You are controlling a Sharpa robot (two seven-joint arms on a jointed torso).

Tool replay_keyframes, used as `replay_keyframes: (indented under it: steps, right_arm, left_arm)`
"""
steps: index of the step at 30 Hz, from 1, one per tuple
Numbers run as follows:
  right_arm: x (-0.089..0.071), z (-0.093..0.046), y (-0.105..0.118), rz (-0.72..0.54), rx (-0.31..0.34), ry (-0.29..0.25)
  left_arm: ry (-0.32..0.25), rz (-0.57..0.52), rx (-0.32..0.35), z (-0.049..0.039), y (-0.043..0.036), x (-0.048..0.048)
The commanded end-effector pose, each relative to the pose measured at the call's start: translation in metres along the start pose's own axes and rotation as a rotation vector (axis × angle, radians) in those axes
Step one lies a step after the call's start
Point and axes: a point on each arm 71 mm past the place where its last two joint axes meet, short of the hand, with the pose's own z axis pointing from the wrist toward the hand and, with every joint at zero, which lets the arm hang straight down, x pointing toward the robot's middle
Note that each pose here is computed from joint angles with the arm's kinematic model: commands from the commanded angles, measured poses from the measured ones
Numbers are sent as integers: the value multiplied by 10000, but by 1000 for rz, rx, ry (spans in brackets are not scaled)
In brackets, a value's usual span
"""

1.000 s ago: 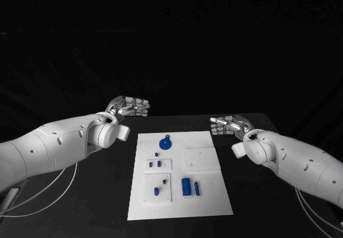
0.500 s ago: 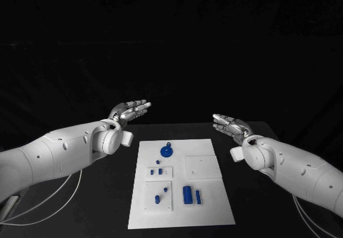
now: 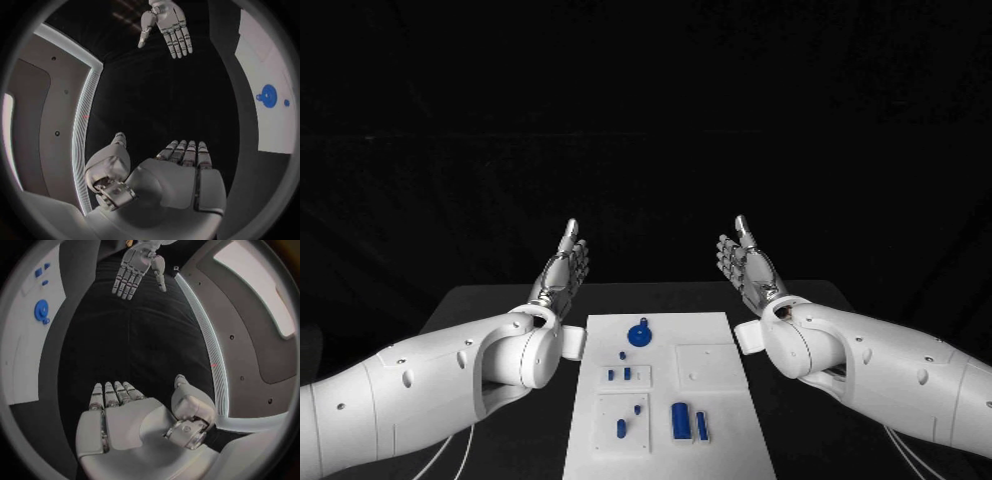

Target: Assemble the parts on the task board

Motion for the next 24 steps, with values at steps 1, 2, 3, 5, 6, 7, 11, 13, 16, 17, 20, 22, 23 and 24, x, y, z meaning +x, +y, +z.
replay_keyframes:
  steps: [1,2,3,5,6,7,11,13,16,17,20,22,23,24]
  right_arm:
    - [-4,-131,76,45,-53,-185]
    - [23,-169,82,47,-53,-193]
    - [48,-204,87,50,-52,-200]
    - [90,-266,95,53,-50,-212]
    - [115,-305,100,54,-48,-219]
    - [129,-326,102,55,-47,-223]
    - [161,-378,107,57,-44,-233]
    - [164,-383,107,57,-44,-233]
    - [164,-383,107,57,-44,-233]
    - [164,-383,107,57,-44,-233]
    - [164,-383,107,57,-44,-233]
    - [164,-383,107,57,-44,-233]
    - [164,-383,107,57,-44,-233]
    - [164,-383,107,57,-44,-233]
  left_arm:
    - [-138,27,59,-122,-34,14]
    - [-143,25,60,-152,-30,34]
    - [-148,22,60,-179,-28,52]
    - [-154,18,61,-220,-24,80]
    - [-158,17,61,-240,-23,93]
    - [-159,16,61,-249,-23,99]
    - [-160,16,61,-254,-22,102]
    - [-160,16,61,-254,-22,102]
    - [-160,16,61,-254,-22,102]
    - [-160,16,61,-254,-22,102]
    - [-160,16,61,-254,-22,102]
    - [-160,16,61,-254,-22,102]
    - [-160,16,61,-254,-22,102]
    - [-160,16,61,-254,-22,102]
